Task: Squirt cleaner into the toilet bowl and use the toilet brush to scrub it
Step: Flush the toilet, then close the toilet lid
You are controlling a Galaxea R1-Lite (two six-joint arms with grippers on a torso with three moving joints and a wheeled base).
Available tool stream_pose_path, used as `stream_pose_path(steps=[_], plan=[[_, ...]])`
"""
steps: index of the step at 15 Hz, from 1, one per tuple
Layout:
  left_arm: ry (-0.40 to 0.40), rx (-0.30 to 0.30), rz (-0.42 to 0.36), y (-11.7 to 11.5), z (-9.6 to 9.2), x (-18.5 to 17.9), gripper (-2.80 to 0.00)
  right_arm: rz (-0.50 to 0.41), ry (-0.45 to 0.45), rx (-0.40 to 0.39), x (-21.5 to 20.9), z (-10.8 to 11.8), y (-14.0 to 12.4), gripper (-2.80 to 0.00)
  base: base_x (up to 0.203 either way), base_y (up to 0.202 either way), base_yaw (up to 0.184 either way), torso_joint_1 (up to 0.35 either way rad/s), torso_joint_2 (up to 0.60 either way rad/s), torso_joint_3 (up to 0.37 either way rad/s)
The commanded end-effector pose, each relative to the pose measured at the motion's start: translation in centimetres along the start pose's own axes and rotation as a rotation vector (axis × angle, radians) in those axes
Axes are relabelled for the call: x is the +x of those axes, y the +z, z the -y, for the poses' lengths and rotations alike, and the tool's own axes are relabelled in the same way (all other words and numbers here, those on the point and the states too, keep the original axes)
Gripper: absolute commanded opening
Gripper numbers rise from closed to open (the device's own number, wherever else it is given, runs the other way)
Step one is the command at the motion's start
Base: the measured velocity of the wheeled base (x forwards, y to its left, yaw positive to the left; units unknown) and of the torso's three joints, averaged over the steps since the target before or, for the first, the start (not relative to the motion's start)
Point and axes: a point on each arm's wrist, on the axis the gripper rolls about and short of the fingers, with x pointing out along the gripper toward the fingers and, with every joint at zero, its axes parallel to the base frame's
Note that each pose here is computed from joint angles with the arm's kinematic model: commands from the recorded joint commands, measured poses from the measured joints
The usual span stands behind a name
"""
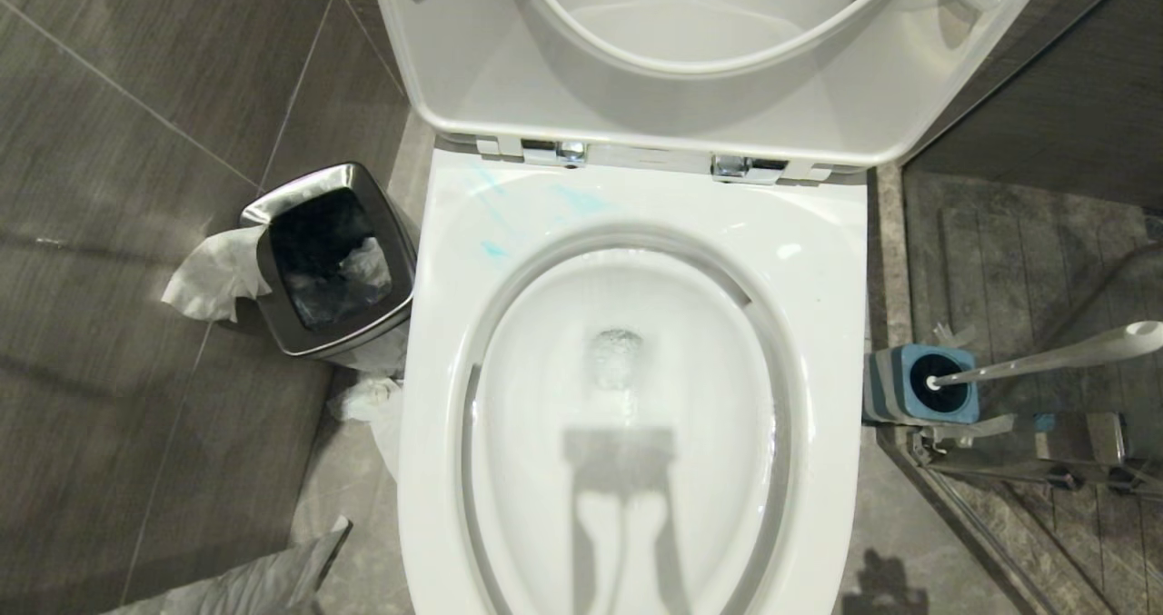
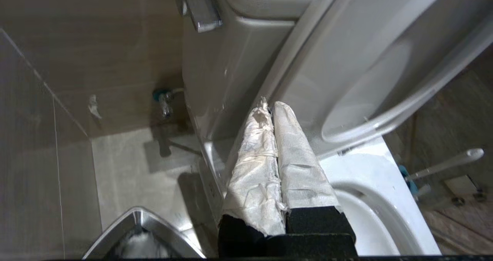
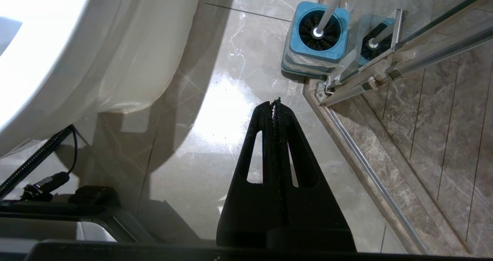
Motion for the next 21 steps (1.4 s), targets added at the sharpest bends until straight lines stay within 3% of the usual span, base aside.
stream_pose_path(steps=[1,5,8,19,21], plan=[[-0.007,-0.012,-0.107,-0.5,0.3,-2.2,-2.80,-0.001,0.000,0.000,0.0,0.0,0.0,-2.80,0.000,0.000,0.000,0.000,0.00,0.000],[-0.038,-0.039,-0.362,-2.5,1.1,-5.6,-2.80,-0.001,0.001,0.000,0.0,0.0,0.0,-2.80,0.000,0.000,0.000,0.000,0.00,0.000],[-0.035,-0.050,-0.472,-3.5,1.3,-6.6,-2.80,-0.001,-0.001,0.000,0.0,0.0,0.0,-2.80,0.000,0.000,0.000,0.000,0.00,0.000],[-0.070,-0.082,-0.534,-4.9,1.5,-6.1,-2.80,-0.001,0.000,0.000,0.0,0.0,0.0,-2.80,0.000,0.000,0.000,0.000,0.00,0.000],[-0.070,-0.110,-0.539,-5.0,1.5,-6.1,-2.80,-0.001,0.001,0.000,0.0,0.0,0.0,-2.80,0.000,0.000,0.000,0.000,0.00,0.000]])
